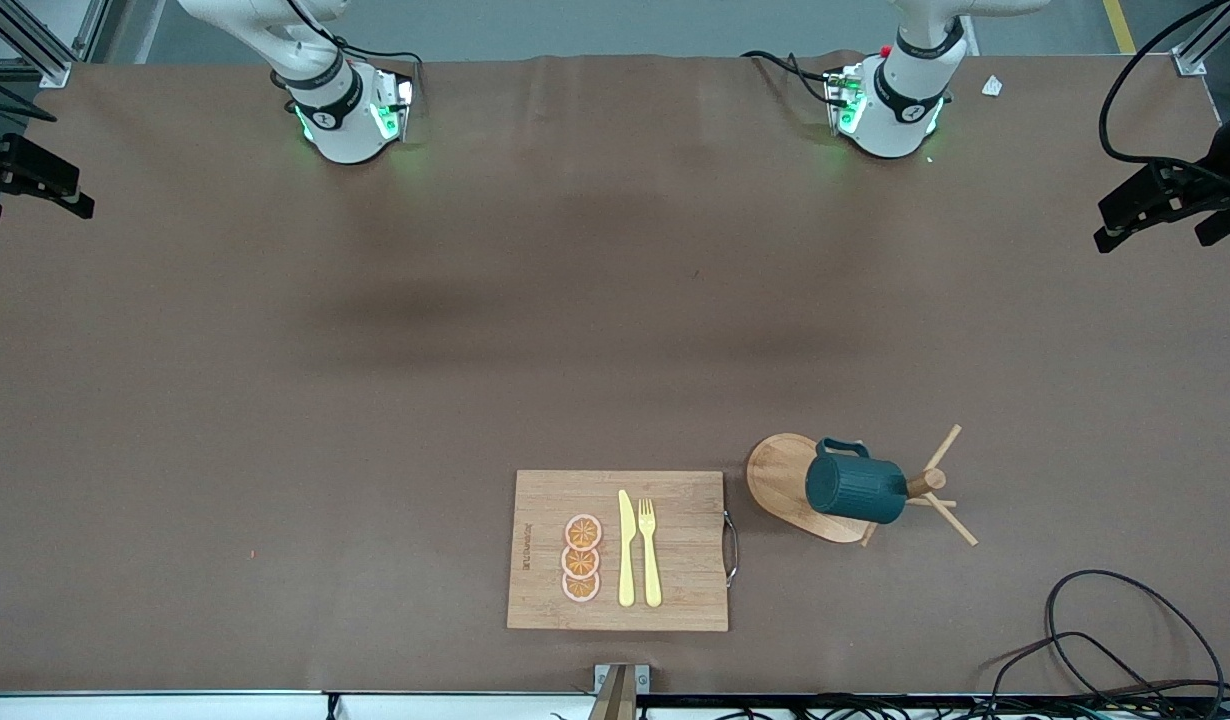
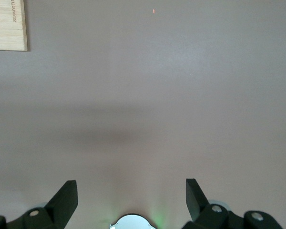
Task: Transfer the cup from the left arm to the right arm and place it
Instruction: 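Move the left gripper toward the teal mug on the wooden stand, then close the left gripper around the teal mug's body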
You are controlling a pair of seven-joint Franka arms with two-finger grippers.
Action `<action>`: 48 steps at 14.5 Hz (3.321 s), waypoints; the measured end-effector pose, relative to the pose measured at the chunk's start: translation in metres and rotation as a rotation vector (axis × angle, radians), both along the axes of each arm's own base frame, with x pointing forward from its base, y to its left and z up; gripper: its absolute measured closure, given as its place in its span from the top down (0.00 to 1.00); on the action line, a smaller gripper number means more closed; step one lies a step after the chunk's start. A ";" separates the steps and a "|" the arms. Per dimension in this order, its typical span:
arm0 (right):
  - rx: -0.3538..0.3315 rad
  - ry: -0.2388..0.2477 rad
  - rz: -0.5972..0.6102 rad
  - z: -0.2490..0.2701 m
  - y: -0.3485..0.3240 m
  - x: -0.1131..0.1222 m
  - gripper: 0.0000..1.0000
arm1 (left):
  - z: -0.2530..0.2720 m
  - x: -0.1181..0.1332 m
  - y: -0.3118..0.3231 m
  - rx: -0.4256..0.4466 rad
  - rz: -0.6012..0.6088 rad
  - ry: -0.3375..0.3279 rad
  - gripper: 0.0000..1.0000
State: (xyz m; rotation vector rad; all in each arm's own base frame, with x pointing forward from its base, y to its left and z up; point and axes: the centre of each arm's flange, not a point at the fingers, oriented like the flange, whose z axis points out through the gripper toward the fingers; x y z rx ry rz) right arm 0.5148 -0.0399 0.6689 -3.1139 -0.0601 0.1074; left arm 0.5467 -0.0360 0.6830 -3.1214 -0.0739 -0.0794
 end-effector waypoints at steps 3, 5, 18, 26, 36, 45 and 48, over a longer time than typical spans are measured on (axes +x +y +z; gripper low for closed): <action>0.000 0.000 0.000 0.000 0.000 0.000 1.00 | 0.001 0.003 0.001 -0.001 0.001 -0.021 1.00; 0.000 0.000 0.000 0.000 0.000 0.000 1.00 | -0.005 0.009 0.000 -0.001 -0.001 -0.020 1.00; 0.000 0.001 0.000 0.000 0.000 0.000 1.00 | -0.147 0.101 -0.046 -0.096 0.664 0.041 1.00; 0.000 0.001 -0.001 0.000 -0.001 0.000 1.00 | -0.172 0.134 -0.086 -0.384 1.147 0.049 1.00; 0.000 0.001 -0.002 0.000 -0.001 0.000 1.00 | -0.257 0.162 -0.117 -0.464 1.329 0.182 1.00; 0.000 0.002 -0.002 0.000 -0.001 0.000 1.00 | -0.281 0.167 -0.125 -0.457 1.334 0.190 1.00; 0.000 0.002 -0.002 0.000 -0.001 0.000 1.00 | -0.285 0.169 -0.131 -0.481 1.341 0.184 1.00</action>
